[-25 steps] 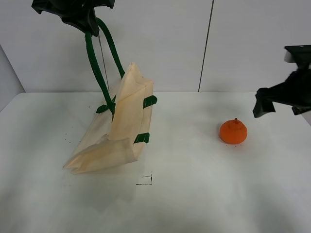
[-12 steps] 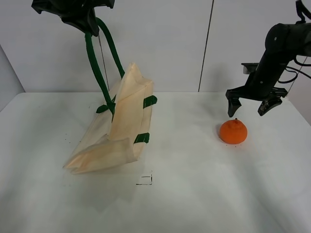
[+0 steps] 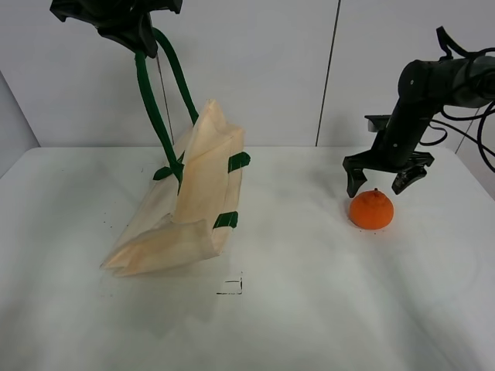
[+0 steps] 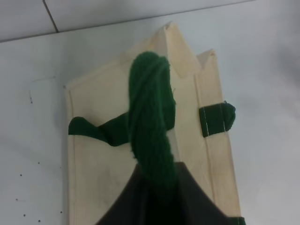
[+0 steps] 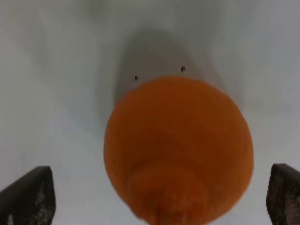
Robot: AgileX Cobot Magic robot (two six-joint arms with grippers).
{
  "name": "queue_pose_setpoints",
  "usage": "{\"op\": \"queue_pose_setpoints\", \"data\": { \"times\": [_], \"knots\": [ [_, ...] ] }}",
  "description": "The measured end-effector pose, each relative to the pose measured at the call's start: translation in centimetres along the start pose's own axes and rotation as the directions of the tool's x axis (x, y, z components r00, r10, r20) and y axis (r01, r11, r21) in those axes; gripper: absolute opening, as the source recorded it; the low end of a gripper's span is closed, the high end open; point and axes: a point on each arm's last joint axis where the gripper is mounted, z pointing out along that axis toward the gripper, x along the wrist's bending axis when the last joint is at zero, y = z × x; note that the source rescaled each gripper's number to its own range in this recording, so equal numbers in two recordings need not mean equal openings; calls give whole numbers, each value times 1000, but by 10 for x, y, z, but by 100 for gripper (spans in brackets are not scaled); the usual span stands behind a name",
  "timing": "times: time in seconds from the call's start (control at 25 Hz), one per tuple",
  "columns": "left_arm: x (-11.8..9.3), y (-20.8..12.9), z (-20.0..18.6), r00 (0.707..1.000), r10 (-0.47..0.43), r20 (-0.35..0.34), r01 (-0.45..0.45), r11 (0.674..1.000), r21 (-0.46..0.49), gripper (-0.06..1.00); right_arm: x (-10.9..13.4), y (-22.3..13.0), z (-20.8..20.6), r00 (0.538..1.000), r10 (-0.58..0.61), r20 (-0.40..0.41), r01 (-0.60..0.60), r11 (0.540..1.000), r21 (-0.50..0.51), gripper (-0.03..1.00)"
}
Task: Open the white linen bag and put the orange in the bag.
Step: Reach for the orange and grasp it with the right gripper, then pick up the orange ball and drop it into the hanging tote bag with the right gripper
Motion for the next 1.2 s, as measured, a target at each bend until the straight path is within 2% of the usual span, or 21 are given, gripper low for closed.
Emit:
{"op": "queue_pose_setpoints", "data": {
  "times": [0.32,0.52,0.56,0.6,0.64,0.76,0.8,1.0,1.08,1.2],
  "knots": [
    [0,0,0,1000,4,-1,-4,1000,0,0,-6,-2,36,999,4,43,-7,997,78,100],
    [0,0,0,1000,4,-1,-4,1000,0,0,-5,1,45,999,21,26,-22,998,50,99],
    [0,0,0,1000,4,-1,-4,1000,0,0,-5,1,45,999,27,18,-28,998,47,95],
    [0,0,0,1000,4,-1,-4,1000,0,0,-4,1,46,999,29,15,-30,999,46,87],
    [0,0,0,1000,4,-1,-4,1000,0,0,-4,1,46,999,30,14,-31,999,45,73],
    [0,0,0,1000,4,-1,-4,1000,0,0,-4,2,45,999,33,10,-34,998,44,14],
    [0,0,0,1000,4,-1,-4,1000,0,0,-4,2,43,999,34,9,-35,999,41,2],
    [0,0,0,1000,4,-1,-4,1000,0,0,1,12,18,998,54,-34,-54,999,0,1],
    [0,0,-1,1000,4,-1,-4,1000,-2,0,7,20,-7,994,70,-90,-75,996,-57,1],
    [1,0,-2,1000,5,-5,-5,1000,-5,0,21,32,-60,975,52,-217,-91,981,-172,1]
  ]
}}
